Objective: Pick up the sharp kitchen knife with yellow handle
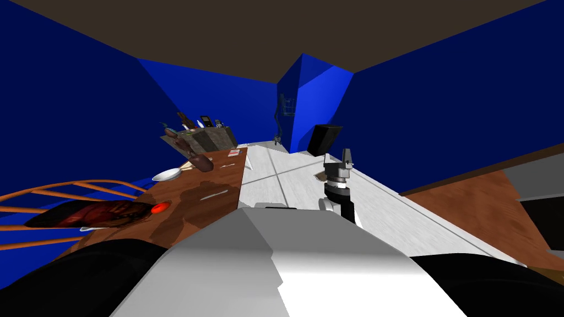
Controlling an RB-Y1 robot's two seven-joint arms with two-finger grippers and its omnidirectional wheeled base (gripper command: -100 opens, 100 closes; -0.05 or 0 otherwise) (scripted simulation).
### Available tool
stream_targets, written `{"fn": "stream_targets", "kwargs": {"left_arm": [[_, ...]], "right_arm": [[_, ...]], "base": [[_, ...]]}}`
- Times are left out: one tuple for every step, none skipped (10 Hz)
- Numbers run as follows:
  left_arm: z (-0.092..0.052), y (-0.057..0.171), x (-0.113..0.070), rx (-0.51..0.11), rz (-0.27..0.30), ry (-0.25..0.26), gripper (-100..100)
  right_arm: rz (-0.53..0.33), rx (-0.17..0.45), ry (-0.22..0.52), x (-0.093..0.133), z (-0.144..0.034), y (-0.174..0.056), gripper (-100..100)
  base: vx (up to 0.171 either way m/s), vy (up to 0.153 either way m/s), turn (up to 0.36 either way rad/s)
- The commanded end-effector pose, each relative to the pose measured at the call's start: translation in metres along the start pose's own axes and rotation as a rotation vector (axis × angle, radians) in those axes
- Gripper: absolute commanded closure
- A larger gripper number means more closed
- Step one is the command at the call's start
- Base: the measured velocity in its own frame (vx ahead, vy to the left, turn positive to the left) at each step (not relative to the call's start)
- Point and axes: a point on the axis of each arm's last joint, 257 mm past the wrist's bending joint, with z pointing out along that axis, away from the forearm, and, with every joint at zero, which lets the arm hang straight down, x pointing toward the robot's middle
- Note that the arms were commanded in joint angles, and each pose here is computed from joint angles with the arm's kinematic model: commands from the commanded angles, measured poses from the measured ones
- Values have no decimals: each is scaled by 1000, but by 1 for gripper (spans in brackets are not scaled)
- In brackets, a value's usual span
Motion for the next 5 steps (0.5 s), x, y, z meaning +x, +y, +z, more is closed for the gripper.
{"fn": "stream_targets", "kwargs": {"left_arm": [[0,0,0,0,0,0,0],[-4,-1,-2,-1,0,-1,100],[-10,-3,-8,-1,2,0,100],[-7,-2,-4,0,3,0,100],[-8,-2,-5,-1,2,0,0]], "right_arm": [[0,0,0,0,0,0,0],[0,0,0,0,0,0,0],[0,0,0,0,0,0,0],[0,0,0,0,0,0,0],[0,0,0,0,0,0,0]], "base": [[0,0,0],[-11,-29,13],[-10,-64,32],[-4,-32,20],[-2,-6,2]]}}
